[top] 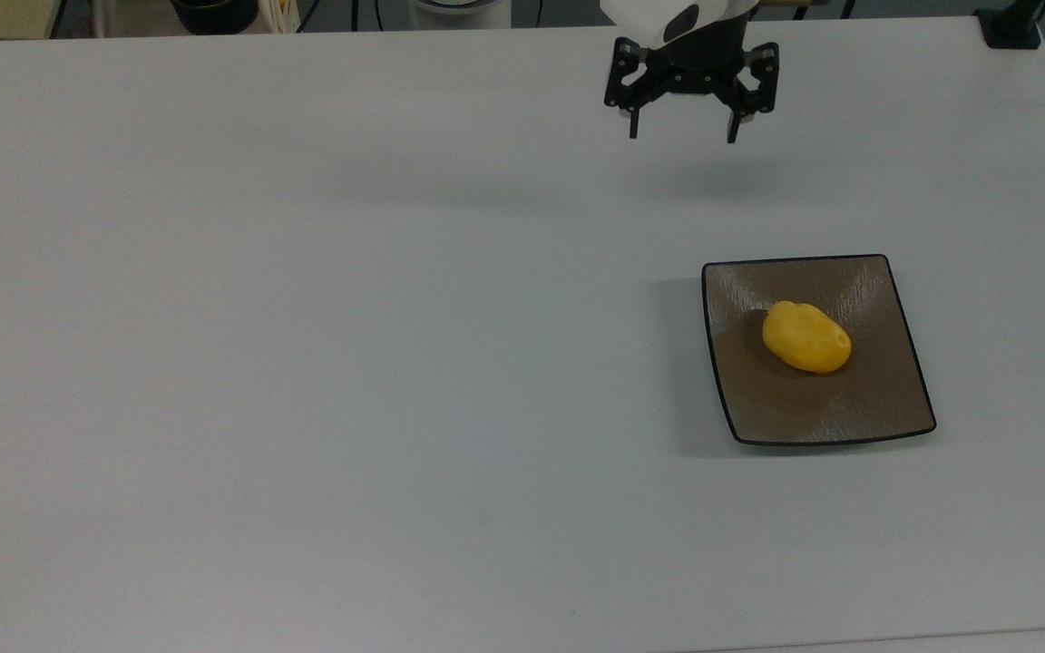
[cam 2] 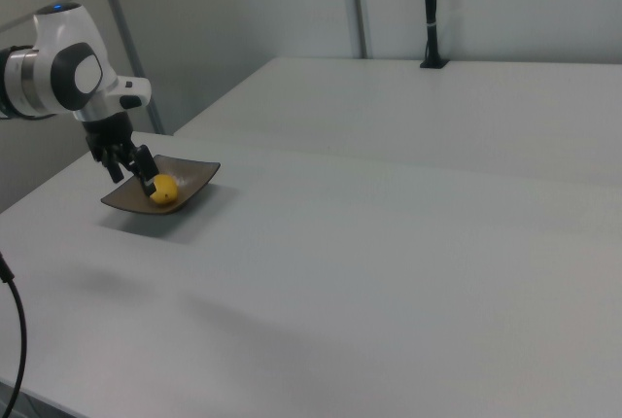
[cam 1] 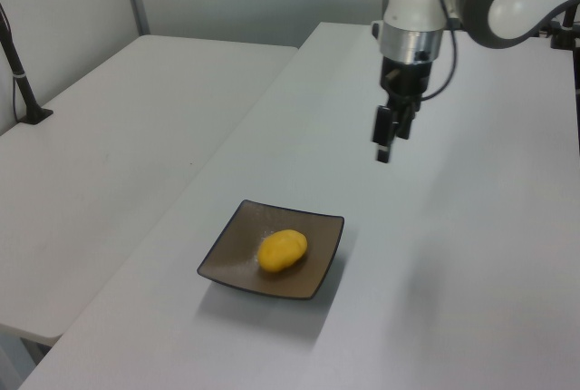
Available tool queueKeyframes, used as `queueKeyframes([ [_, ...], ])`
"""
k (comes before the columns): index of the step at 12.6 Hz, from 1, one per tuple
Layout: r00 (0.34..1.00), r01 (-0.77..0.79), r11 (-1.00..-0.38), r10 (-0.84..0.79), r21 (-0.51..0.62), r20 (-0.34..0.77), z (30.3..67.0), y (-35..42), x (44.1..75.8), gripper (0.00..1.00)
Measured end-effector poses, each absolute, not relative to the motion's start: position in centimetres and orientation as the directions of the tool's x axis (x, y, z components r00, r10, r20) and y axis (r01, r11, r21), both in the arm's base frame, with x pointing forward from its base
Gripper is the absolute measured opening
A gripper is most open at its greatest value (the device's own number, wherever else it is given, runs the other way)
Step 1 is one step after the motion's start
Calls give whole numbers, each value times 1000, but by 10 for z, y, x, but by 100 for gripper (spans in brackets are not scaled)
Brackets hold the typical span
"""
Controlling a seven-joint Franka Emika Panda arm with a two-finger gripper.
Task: Put potatoes on a ceramic plate
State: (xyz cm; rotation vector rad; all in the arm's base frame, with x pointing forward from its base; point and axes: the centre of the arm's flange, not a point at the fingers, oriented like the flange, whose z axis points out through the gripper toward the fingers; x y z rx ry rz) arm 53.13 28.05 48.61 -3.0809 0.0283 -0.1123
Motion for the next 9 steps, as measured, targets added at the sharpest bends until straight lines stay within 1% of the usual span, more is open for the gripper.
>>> queueKeyframes([
  [2, 999, 51, -999, 51, 0, 2, 485, 255, 518, 100],
  [4, 995, 86, -996, 84, 29, -45, 494, 215, 519, 100],
  [6, 996, 78, -997, 76, 31, -39, 506, 180, 525, 100],
  [9, 1000, 24, -1000, 23, 17, -6, 527, 120, 535, 100],
])
